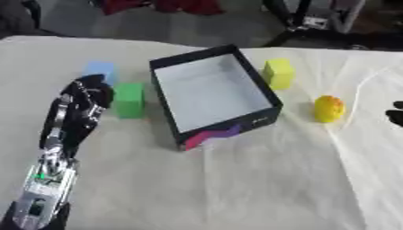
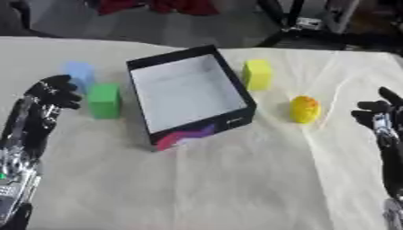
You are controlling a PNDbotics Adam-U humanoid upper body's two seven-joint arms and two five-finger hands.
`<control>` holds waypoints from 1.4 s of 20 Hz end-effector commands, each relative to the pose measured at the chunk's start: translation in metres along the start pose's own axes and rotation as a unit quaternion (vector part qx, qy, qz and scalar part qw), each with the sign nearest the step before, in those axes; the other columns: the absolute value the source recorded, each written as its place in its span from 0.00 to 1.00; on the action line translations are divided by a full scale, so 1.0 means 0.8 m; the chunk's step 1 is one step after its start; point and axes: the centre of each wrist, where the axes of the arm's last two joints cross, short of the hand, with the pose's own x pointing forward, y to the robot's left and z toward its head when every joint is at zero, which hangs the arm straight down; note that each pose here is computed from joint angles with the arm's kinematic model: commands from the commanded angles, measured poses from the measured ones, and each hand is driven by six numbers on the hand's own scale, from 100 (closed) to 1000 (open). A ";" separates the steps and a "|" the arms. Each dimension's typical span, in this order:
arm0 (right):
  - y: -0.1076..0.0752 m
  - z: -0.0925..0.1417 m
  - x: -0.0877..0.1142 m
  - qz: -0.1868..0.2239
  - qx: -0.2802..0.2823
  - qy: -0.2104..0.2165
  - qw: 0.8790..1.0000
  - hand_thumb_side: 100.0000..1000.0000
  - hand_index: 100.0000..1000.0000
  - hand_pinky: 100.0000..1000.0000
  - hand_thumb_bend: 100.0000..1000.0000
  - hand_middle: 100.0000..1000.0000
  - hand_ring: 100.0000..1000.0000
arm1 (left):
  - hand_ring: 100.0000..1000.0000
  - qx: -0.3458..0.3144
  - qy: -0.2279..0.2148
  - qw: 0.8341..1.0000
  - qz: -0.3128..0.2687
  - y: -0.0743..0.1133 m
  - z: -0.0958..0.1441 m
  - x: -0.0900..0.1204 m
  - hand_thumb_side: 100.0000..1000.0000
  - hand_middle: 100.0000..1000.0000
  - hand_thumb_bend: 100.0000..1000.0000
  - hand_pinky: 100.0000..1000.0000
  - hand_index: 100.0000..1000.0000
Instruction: Pick up objects on the table and place them in the box.
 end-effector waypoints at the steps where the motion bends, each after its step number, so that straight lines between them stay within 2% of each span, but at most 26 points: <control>1: -0.004 -0.005 0.010 0.004 0.001 -0.014 1.000 0.62 0.90 0.78 0.00 0.63 0.67 | 0.54 0.000 -0.014 1.000 -0.004 0.003 -0.005 0.008 0.65 0.55 0.75 0.54 0.74; 5: -0.004 -0.004 0.010 0.005 0.002 -0.014 1.000 0.62 0.90 0.78 0.00 0.63 0.67 | 0.54 0.008 -0.025 0.999 -0.030 0.017 -0.011 0.015 0.65 0.56 0.76 0.54 0.74; 9: -0.006 -0.004 0.009 0.008 0.001 -0.013 1.000 0.62 0.90 0.78 0.00 0.63 0.67 | 0.56 0.019 -0.052 0.990 -0.129 0.057 -0.032 0.041 0.63 0.58 0.78 0.56 0.76; 11: -0.007 -0.004 0.009 0.010 0.001 -0.012 1.000 0.62 0.90 0.78 0.00 0.63 0.67 | 0.57 0.010 -0.057 0.980 -0.192 0.080 -0.045 0.054 0.58 0.59 0.73 0.57 0.77; 12: -0.007 -0.004 0.009 0.010 0.002 -0.013 1.000 0.62 0.91 0.78 0.00 0.63 0.67 | 0.58 -0.001 -0.058 0.972 -0.227 0.090 -0.052 0.060 0.59 0.60 0.59 0.59 0.78; 13: -0.007 -0.004 0.009 0.011 0.003 -0.012 1.000 0.62 0.90 0.78 0.00 0.63 0.67 | 0.59 -0.020 -0.056 0.962 -0.266 0.100 -0.059 0.064 0.55 0.62 0.73 0.60 0.79; 15: -0.007 -0.004 0.009 0.013 0.005 -0.012 1.000 0.62 0.91 0.78 0.00 0.63 0.67 | 0.65 -0.065 -0.045 0.936 -0.343 0.118 -0.074 0.069 0.52 0.67 0.73 0.66 0.83; 17: -0.007 -0.003 0.008 0.013 0.007 -0.010 1.000 0.62 0.91 0.78 0.00 0.63 0.67 | 0.69 -0.120 -0.025 0.899 -0.420 0.136 -0.092 0.071 0.48 0.70 0.75 0.71 0.86; 19: -0.007 -0.002 0.007 0.014 0.010 -0.008 1.000 0.62 0.91 0.78 0.00 0.63 0.67 | 0.71 -0.167 0.003 0.865 -0.474 0.151 -0.108 0.068 0.46 0.72 0.78 0.74 0.87; 20: -0.008 -0.002 0.007 0.015 0.011 -0.008 1.000 0.62 0.91 0.78 0.00 0.63 0.67 | 0.71 -0.184 0.015 0.852 -0.490 0.157 -0.115 0.067 0.46 0.72 0.78 0.74 0.87; 21: -0.008 -0.002 0.007 0.015 0.011 -0.008 1.000 0.62 0.91 0.78 0.00 0.63 0.67 | 0.74 -0.196 0.022 0.843 -0.501 0.162 -0.120 0.065 0.42 0.74 0.81 0.79 0.88; 24: -0.008 -0.001 0.006 0.016 0.013 -0.006 1.000 0.62 0.91 0.78 0.00 0.63 0.67 | 0.76 -0.270 0.056 0.776 -0.567 0.167 -0.150 0.067 0.40 0.76 0.83 0.83 0.90; 25: -0.008 -0.001 0.006 0.016 0.014 -0.006 1.000 0.62 0.91 0.78 0.00 0.63 0.67 | 0.76 -0.286 0.061 0.760 -0.581 0.167 -0.159 0.068 0.40 0.76 0.83 0.83 0.90; 28: -0.007 0.000 0.005 0.015 0.017 -0.004 1.000 0.62 0.91 0.78 0.00 0.63 0.67 | 0.76 -0.308 0.069 0.728 -0.609 0.160 -0.182 0.064 0.38 0.76 0.82 0.84 0.89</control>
